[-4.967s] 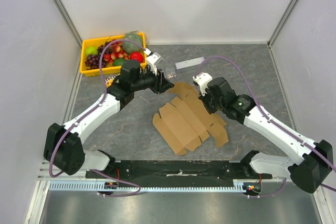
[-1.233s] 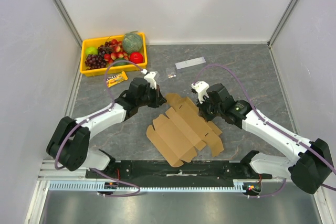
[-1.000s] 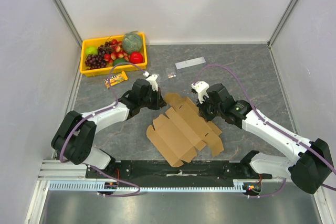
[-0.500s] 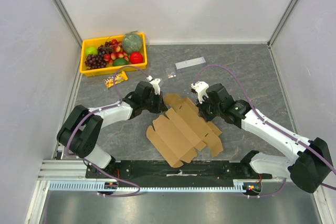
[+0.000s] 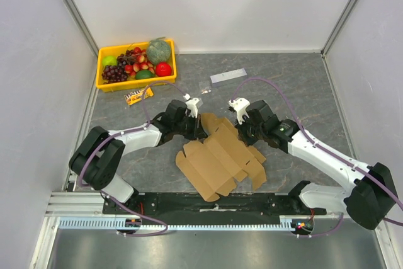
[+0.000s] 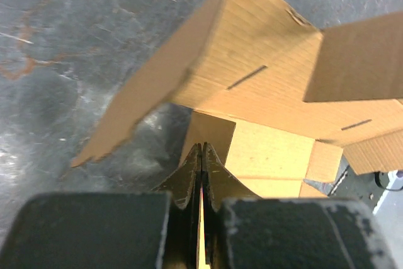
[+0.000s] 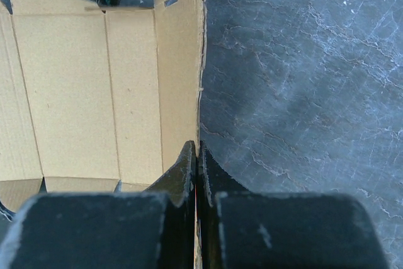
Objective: Fold the paper box
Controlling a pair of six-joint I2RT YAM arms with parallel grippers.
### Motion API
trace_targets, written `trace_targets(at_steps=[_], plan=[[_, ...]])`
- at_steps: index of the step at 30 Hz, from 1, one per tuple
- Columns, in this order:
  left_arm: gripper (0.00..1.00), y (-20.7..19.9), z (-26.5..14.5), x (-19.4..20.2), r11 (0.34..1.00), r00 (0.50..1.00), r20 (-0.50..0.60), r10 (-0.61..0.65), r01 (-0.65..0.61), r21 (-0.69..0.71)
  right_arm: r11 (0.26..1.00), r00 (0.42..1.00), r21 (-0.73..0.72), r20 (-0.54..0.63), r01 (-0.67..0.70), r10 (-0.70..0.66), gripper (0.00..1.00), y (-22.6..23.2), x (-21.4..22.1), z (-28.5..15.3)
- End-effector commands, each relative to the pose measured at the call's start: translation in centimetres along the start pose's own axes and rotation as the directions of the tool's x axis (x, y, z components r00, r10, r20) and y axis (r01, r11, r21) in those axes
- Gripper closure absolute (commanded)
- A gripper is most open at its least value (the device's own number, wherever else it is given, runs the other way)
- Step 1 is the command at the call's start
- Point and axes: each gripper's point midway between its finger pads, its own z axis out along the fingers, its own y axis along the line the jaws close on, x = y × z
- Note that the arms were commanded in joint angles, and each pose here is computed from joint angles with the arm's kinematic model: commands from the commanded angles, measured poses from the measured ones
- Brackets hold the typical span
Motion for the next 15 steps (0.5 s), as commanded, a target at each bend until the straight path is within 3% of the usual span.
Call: trace_targets(at_steps=[1,15], plan=[[0.98,-2.3,0.5,0.2,0.995,0.997,0.002,0.074,-0.074,0.073,1.000,0.999,0.022,0.037,-0.009,0.009,1.00,-0.4,-1.1,0.2],[0.98,-2.3,2.5,2.9,0.995,0.991,-0.084,0.101,-0.099,0.030,0.999,1.000,0.032,0.026,-0.004,0.003,1.00,-0.6,-0.9,0.4]])
